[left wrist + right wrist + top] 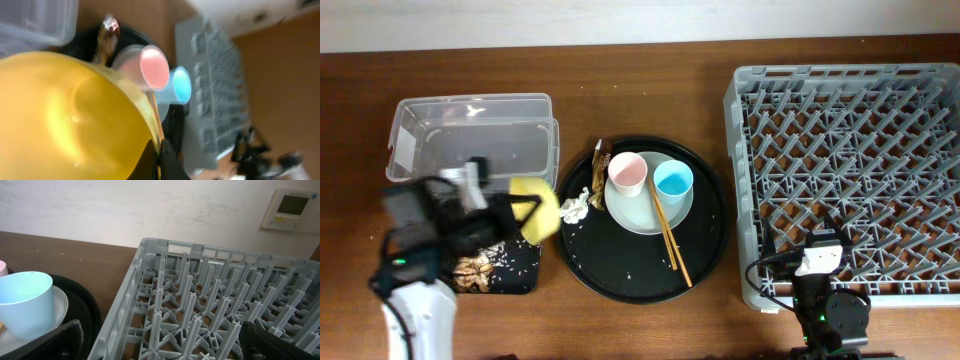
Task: Sort waste into correct bins and load items into the dishwasher rack
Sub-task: 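Return the empty yellow bowl to the round tray with the left gripper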
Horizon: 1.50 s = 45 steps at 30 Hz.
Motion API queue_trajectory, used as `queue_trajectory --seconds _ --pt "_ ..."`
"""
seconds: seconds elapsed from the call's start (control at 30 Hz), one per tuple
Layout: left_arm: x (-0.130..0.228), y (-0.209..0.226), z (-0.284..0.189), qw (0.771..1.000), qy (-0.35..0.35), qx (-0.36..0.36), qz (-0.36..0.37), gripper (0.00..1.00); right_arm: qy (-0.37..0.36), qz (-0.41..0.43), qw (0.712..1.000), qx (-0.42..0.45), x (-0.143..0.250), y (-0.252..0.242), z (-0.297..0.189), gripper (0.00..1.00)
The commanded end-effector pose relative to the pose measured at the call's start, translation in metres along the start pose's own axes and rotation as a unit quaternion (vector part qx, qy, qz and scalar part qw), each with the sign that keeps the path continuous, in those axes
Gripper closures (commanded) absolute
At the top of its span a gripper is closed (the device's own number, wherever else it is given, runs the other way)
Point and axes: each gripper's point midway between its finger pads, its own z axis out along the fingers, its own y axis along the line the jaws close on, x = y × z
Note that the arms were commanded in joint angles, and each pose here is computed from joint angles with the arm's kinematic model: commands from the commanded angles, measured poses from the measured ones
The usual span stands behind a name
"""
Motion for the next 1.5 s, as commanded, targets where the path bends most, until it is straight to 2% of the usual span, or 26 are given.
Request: queue_trajectory --seconds 0.0,0.17,0.33,0.43,0.57,0.83,1.0,1.03,1.07,1.23,1.37,1.47 --pt "0.015 0.001 0.016 0.992 0.002 -0.12 0.038 1.0 0.003 0.002 1.0 0.003 0.003 0.0 0.0 0.02" --pt "0.074 -0.038 0.053 0.983 0.08 -0.125 0.104 1.0 0.003 0.002 1.0 0.003 0.003 0.0 0.0 0.02" --pt "0.118 -0.05 0.074 0.966 0.12 -0.156 0.164 1.0 0.003 0.002 1.0 0.003 0.003 0.0 0.0 0.02" --pt "0.138 -0.042 0.088 0.95 0.134 -0.199 0.2 1.0 0.003 0.002 1.0 0.003 0.003 0.0 0.0 0.02" --pt "0.161 -0.035 0.108 0.937 0.168 -0.213 0.219 1.0 0.003 0.002 1.0 0.003 0.003 0.0 0.0 0.02" --pt "0.176 -0.003 0.133 0.916 0.201 -0.266 0.225 0.99 0.003 0.002 1.0 0.003 0.003 0.0 0.0 0.02" --pt "0.174 -0.008 0.134 0.918 0.198 -0.26 0.225 0.56 0.003 0.002 1.0 0.003 0.003 0.0 0.0 0.02" --pt "0.172 -0.012 0.134 0.919 0.195 -0.257 0.225 0.48 0.003 0.002 1.0 0.003 0.003 0.0 0.0 0.02" --pt "0.169 -0.018 0.134 0.921 0.193 -0.254 0.226 0.45 0.003 0.002 1.0 0.003 0.003 0.0 0.0 0.02" --pt "0.14 -0.051 0.123 0.918 0.167 -0.256 0.252 0.44 0.003 0.002 1.0 0.003 0.003 0.0 0.0 0.02" --pt "0.088 -0.059 0.101 0.894 0.083 -0.335 0.286 0.44 0.003 0.002 1.0 0.003 0.003 0.0 0.0 0.02" --pt "0.068 -0.048 0.091 0.885 0.064 -0.367 0.28 0.45 0.003 0.002 1.0 0.003 0.003 0.0 0.0 0.02"
